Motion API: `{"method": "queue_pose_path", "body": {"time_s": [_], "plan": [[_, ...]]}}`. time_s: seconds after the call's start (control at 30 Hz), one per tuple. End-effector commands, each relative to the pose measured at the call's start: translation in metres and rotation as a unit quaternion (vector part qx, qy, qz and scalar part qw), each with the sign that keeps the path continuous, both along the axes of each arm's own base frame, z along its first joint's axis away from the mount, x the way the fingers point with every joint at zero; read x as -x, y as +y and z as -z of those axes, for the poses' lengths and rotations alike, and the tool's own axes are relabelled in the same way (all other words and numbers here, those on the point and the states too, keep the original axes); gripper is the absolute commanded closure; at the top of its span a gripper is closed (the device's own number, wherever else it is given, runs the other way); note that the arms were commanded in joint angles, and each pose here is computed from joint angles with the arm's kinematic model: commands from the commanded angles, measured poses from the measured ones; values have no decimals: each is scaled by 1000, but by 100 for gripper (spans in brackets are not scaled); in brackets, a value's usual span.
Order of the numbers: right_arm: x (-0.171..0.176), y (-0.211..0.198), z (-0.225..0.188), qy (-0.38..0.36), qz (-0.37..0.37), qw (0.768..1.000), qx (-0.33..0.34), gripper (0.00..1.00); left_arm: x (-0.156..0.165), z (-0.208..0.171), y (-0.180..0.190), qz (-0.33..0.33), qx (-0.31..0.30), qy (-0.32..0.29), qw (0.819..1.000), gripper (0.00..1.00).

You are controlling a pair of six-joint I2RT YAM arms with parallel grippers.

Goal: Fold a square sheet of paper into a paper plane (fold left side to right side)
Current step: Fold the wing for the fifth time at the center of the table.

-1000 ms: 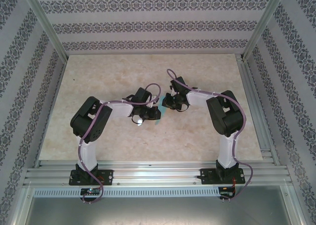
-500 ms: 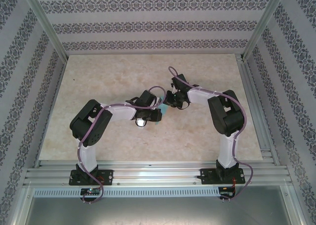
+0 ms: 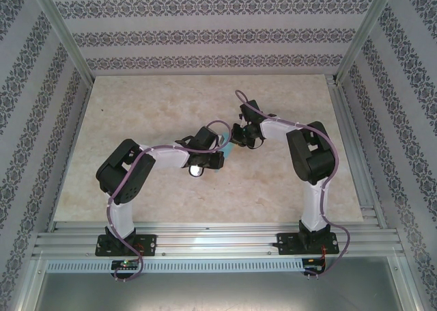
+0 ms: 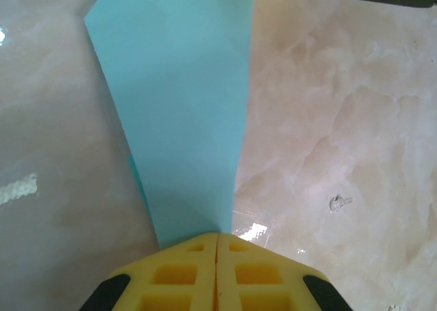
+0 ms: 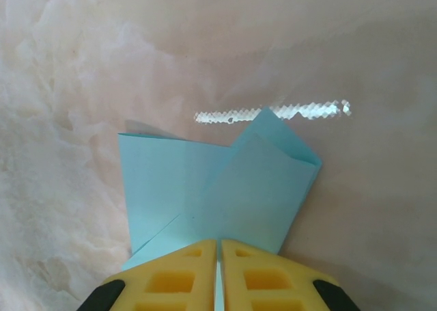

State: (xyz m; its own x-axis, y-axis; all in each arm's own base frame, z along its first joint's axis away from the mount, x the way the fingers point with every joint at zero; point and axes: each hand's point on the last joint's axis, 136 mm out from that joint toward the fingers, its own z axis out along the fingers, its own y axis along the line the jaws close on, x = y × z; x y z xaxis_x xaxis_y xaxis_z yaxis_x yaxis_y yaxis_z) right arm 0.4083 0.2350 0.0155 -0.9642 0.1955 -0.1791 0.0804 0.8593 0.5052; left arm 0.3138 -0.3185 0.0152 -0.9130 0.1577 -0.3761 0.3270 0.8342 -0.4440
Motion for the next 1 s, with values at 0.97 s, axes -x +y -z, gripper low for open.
{"method": "queue_pose_path", "body": {"time_s": [0.97], "plan": [[3,-23,-80,-78,4,996,-43,88,76,68,55,26,-131,120,984,94]]}}
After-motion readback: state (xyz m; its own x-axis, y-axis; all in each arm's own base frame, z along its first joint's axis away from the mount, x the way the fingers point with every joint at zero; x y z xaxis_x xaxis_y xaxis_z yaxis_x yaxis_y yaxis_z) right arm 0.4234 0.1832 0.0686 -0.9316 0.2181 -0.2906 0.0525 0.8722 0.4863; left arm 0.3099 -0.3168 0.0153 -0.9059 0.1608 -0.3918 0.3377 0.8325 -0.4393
